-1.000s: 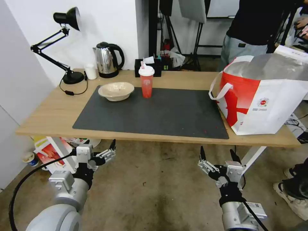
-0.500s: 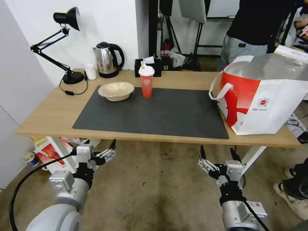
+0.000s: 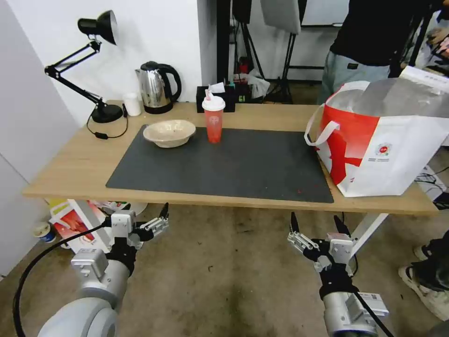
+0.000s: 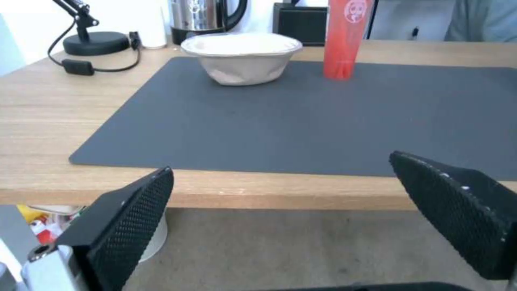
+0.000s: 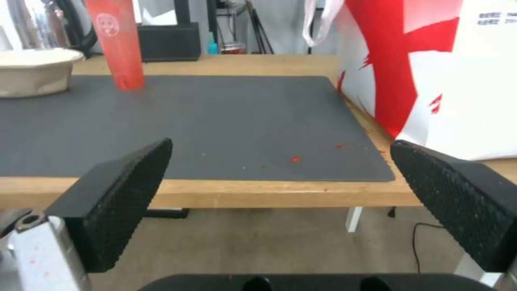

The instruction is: Pick up the trash from the table and place it into the takeout bag.

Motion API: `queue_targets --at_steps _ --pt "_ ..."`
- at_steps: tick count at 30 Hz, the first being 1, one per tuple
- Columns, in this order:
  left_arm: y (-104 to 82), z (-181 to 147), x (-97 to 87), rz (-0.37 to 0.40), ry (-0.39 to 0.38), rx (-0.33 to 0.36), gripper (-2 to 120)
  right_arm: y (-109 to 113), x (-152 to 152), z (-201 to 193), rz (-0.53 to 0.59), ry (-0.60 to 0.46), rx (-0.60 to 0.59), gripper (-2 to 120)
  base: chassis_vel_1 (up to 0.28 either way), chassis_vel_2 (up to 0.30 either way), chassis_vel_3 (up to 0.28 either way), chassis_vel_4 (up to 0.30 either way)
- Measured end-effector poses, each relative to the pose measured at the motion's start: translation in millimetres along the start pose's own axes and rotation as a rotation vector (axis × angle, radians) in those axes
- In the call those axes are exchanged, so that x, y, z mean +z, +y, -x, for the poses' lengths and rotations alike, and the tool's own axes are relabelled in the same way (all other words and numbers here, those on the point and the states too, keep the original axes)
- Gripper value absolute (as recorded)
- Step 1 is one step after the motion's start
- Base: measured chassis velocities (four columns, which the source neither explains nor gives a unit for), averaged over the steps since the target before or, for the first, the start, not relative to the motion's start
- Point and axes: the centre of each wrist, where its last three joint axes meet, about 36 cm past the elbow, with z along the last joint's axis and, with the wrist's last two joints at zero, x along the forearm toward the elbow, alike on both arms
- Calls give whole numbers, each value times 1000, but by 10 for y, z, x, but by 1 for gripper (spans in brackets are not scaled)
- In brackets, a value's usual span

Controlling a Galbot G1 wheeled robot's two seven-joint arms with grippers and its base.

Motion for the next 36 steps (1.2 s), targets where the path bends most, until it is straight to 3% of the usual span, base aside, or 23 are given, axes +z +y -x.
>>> queue_targets --at_steps 8,15,21,25,27,36 --pt "6 -3 -3 2 0 1 100 -38 -157 -36 -12 -27 -148 100 0 0 0 0" --pt "10 -2 0 2 -1 0 100 -119 -430 152 47 -113 -358 100 0 0 0 0" --pt "12 8 9 1 -1 -1 100 -168 -528 280 29 -122 -401 100 0 0 0 0" --pt "16 23 15 0 -2 -3 100 -183 -661 425 52 -163 -475 100 0 0 0 0" --pt "25 32 22 -5 -3 -8 100 -202 -772 583 61 -203 -566 100 0 0 0 0" --pt "34 37 38 -5 1 -13 100 -283 -971 1303 110 -176 -713 100 0 0 0 0"
